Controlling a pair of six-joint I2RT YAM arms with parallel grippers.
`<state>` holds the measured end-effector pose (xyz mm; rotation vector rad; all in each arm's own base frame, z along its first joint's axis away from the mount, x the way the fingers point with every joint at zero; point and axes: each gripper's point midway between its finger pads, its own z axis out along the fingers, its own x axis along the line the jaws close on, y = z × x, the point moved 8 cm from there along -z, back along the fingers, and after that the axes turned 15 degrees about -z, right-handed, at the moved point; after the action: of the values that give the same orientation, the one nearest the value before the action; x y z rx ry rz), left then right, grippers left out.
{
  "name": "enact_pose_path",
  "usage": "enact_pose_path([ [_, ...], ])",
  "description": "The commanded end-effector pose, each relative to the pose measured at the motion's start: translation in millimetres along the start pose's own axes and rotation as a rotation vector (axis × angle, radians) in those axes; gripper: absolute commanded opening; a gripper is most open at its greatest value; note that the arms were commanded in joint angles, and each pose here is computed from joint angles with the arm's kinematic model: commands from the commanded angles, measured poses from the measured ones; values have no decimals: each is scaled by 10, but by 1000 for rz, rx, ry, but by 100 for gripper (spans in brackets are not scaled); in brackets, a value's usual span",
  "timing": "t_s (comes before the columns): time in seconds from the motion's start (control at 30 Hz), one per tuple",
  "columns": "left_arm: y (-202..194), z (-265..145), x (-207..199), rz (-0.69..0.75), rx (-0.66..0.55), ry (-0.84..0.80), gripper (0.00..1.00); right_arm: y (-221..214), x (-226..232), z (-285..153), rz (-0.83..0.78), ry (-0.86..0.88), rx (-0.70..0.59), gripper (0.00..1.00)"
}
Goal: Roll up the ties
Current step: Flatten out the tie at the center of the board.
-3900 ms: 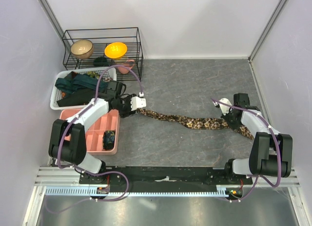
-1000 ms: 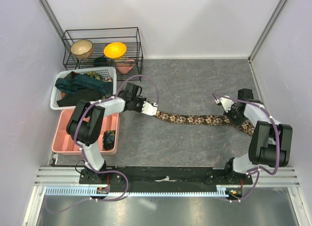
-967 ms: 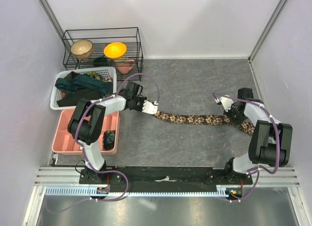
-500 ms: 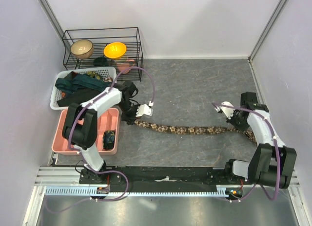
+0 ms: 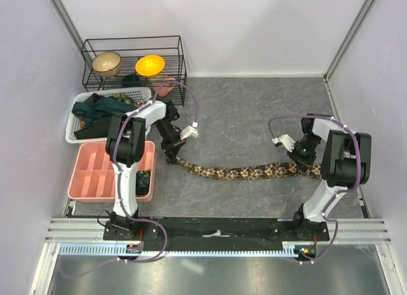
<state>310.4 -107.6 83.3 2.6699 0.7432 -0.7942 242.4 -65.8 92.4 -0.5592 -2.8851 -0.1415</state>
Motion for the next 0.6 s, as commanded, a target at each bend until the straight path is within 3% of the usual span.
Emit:
enact_pose_path([
  [0.0, 47, -85, 8, -39, -60, 2, 17, 100, -35, -22, -22, 20, -84, 0],
  [0.03, 72, -122, 29, -12, -112, 27, 31, 107, -7, -74, -27, 0, -96, 0],
  [0.07, 111, -307, -88, 39, -188, 77, 56, 121, 24, -90, -29, -5, -116, 0],
  [0.1, 98, -321, -139, 50, -240, 83, 70, 120, 59, -95, -24, -10, -122, 0],
  [0.13, 178, -468, -121, 110, -341, 166, 73, 124, 90, -141, -21, -28, -130, 0],
  [0.17, 206, -574, -170, 142, -399, 210, 85, 128, 111, -156, -22, -34, -135, 0],
  [0.23, 196, -793, -438, 248, -516, 304, 99, 121, 172, -170, -10, -41, -143, 0],
  [0.3, 201, -896, -646, 366, -594, 422, 100, 128, 216, -194, 0, -50, -156, 0],
  [0.37, 362, -788, -871, 509, -585, 506, 100, 139, 251, -230, 10, -53, -170, 0],
  [0.4, 300, -613, -888, 512, -529, 552, 100, 147, 268, -276, 9, -70, -181, 0],
  [0.43, 398, -553, -1115, 607, -542, 573, 100, 164, 299, -295, 12, -63, -199, 0],
  [0.57, 622, -308, -1513, 755, -602, 546, 100, 210, 424, -413, 8, -45, -248, 0],
])
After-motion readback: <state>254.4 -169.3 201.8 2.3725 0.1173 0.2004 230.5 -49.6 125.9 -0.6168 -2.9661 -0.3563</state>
